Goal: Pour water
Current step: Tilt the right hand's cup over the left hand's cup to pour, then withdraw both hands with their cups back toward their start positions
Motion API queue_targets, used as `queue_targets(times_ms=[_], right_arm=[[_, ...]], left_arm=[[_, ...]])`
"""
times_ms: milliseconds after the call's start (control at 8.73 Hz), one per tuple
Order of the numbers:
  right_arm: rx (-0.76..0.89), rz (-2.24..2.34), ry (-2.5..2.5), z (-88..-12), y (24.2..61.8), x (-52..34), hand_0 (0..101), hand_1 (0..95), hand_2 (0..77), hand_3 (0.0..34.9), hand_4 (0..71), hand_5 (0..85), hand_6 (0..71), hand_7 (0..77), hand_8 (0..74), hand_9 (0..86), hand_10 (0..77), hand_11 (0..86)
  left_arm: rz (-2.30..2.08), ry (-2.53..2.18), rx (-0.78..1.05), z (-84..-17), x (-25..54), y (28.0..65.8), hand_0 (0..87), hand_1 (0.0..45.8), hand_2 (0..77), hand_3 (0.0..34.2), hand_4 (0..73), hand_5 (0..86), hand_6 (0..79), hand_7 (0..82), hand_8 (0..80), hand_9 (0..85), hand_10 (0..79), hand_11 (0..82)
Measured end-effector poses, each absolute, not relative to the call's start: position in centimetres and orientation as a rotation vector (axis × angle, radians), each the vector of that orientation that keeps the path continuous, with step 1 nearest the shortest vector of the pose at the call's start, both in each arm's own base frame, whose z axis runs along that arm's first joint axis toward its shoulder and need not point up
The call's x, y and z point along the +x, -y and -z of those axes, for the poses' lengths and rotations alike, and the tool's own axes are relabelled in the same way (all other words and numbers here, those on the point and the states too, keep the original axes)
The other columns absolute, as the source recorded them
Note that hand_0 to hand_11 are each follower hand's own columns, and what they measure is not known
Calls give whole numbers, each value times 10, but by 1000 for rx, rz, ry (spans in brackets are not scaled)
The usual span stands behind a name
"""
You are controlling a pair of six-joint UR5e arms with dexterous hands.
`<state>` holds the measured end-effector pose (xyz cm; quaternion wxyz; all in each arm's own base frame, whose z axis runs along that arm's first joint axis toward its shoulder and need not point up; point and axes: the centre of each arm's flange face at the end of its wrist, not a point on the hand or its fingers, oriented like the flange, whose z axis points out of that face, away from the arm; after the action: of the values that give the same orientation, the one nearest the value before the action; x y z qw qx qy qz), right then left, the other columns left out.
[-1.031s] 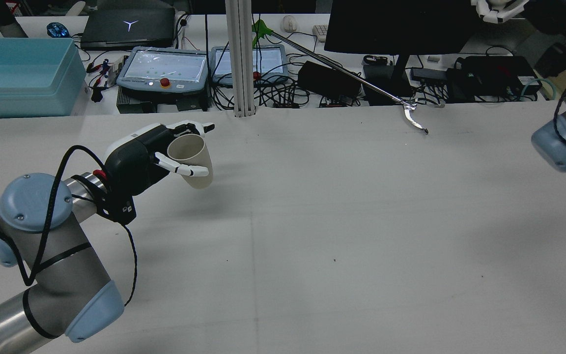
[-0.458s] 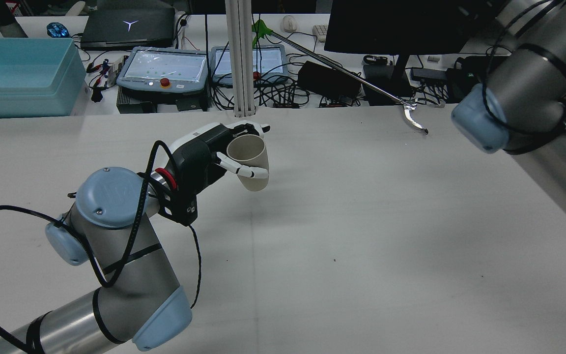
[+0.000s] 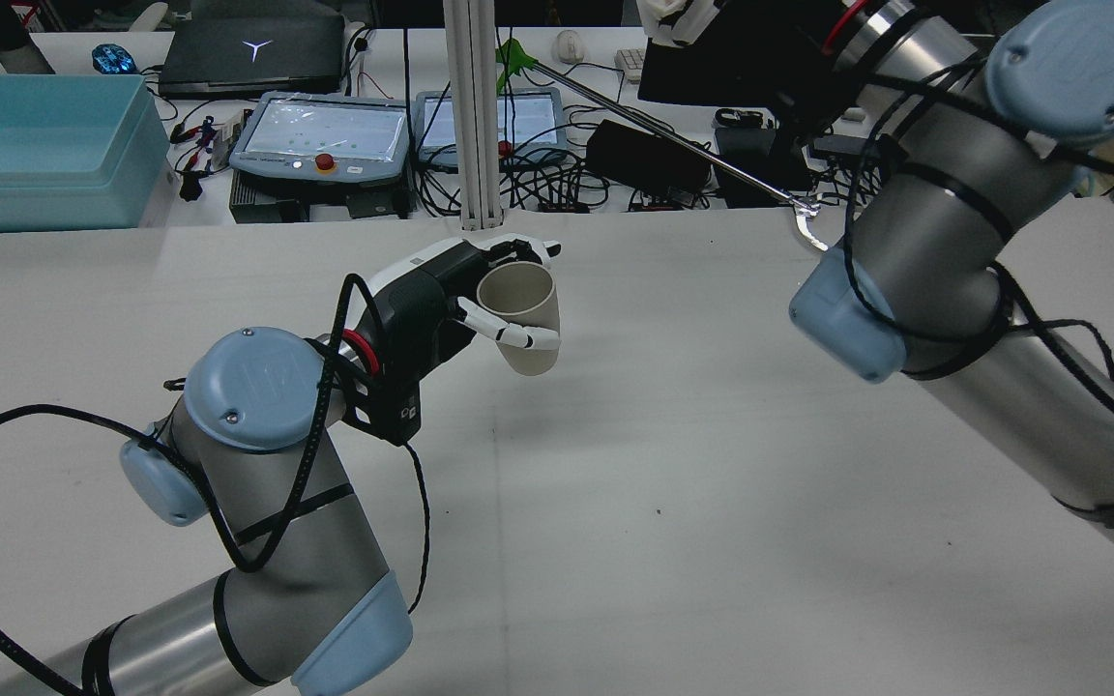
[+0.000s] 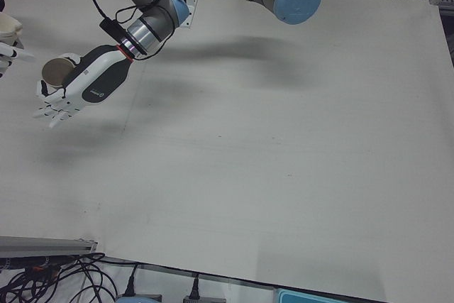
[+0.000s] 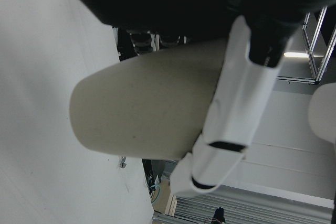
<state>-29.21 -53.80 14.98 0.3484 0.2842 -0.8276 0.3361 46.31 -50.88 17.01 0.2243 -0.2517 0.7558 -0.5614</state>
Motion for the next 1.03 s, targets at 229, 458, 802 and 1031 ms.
queue_targets(times_ms=[229, 458, 802, 1031], right_arm=[[717, -859, 2096, -172, 524, -308, 805, 202, 589, 140, 480, 240, 676, 551, 425, 611, 5, 11], [727, -861, 2104, -178, 515, -296, 806, 202, 589, 139, 496, 235, 611, 567, 273, 562, 5, 11], [665, -1111, 2239, -215, 522, -214, 806, 202, 584, 135, 420, 251, 573, 595, 431, 578, 0, 11], [557, -1337, 2360, -272, 543, -143, 805, 196, 589, 131, 295, 256, 573, 611, 442, 589, 44, 22]], left_arm=[[1558, -2103, -681, -168, 450, 517, 802, 311, 251, 0, 213, 605, 131, 114, 16, 5, 33, 98], [1569, -2125, -662, -169, 431, 524, 801, 311, 251, 0, 218, 611, 131, 114, 16, 5, 33, 98], [1593, -2099, -641, -228, 402, 509, 802, 311, 251, 0, 218, 611, 120, 109, 16, 5, 33, 98], [1611, -2090, -621, -292, 372, 496, 802, 311, 251, 0, 218, 611, 120, 104, 16, 0, 33, 98]])
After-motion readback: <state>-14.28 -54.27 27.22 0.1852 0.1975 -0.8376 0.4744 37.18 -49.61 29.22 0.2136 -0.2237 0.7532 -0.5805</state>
